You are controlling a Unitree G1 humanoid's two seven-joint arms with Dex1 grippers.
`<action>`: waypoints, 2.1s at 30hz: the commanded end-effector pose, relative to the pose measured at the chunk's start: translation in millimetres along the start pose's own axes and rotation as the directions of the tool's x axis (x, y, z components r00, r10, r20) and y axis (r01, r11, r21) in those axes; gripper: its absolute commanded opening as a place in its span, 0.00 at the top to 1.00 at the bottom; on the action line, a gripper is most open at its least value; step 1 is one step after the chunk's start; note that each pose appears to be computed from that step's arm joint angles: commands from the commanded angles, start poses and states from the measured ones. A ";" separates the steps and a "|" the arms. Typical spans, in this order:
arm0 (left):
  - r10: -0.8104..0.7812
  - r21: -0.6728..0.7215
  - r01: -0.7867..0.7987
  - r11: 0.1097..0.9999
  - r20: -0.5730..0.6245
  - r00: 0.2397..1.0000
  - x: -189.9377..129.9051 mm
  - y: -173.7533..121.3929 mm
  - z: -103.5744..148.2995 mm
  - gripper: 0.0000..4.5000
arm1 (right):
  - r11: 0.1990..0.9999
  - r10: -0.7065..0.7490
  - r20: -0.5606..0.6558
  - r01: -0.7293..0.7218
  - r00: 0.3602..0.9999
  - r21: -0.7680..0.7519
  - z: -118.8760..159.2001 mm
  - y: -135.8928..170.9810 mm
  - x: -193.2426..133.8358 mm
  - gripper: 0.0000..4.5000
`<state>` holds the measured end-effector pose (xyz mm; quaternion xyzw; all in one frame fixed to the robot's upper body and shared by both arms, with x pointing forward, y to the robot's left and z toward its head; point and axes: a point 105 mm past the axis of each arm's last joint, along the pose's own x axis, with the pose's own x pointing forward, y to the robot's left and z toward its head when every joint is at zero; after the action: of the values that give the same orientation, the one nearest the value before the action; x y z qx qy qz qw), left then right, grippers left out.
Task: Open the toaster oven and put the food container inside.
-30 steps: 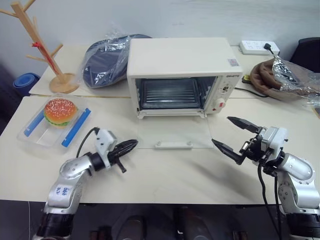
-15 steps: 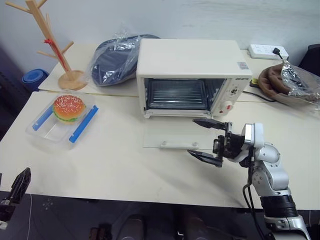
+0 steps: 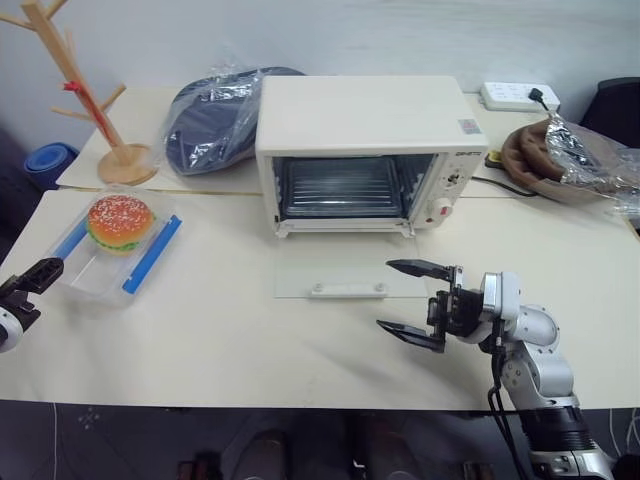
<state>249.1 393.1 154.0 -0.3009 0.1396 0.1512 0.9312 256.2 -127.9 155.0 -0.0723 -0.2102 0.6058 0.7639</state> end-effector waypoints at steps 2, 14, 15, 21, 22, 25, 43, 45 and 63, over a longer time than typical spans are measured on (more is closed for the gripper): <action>0.012 0.019 -0.011 1.000 -0.049 0.999 6.7 -3.0 4.7 0.04 | 0.998 -0.028 0.000 0.028 1.000 -0.064 9.0 -1.6 -8.5 0.00; 0.041 0.124 -0.030 0.992 -0.088 0.995 7.2 -1.3 20.8 0.76 | 0.995 -0.058 -0.024 0.056 0.998 -0.083 2.8 1.8 -16.9 0.00; 0.036 0.136 -0.023 0.991 -0.093 0.995 7.0 -2.7 22.0 0.81 | 0.995 -0.059 -0.025 0.057 0.998 -0.081 1.7 1.9 -17.3 0.00; -0.013 0.219 0.042 0.975 -0.134 0.991 4.9 -18.1 28.4 0.95 | 0.995 -0.068 -0.045 0.065 0.997 -0.074 -5.0 -0.8 -24.1 0.00; -0.033 0.257 0.071 0.964 -0.150 0.988 2.4 -26.7 30.1 0.95 | 0.995 -0.072 -0.056 0.068 0.996 -0.073 -6.8 -1.4 -27.7 0.00; -0.088 0.346 0.158 0.925 -0.209 0.974 -5.6 -51.5 31.5 0.95 | 0.994 -0.089 -0.087 0.083 0.992 -0.071 -10.8 -2.8 -35.6 0.00; -0.350 0.435 0.561 0.704 -0.474 0.808 13.8 -212.2 -37.9 0.95 | 0.969 -0.247 -0.196 0.238 0.949 -0.067 -10.8 19.7 -71.6 0.00; -0.356 0.432 0.577 0.693 -0.491 0.795 19.1 -227.6 -48.2 0.95 | 0.965 -0.261 -0.193 0.253 0.946 -0.068 -9.2 22.9 -69.8 0.00; -0.413 0.324 0.641 0.696 -0.550 0.726 41.4 -293.5 -95.4 0.67 | 0.928 -0.371 -0.175 0.358 0.912 -0.100 1.9 29.9 -59.1 0.00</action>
<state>375.1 118.8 202.7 -0.1001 0.3127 -0.2367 0.9144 220.7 -177.8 122.7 -0.1045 -0.1457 0.4413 0.8793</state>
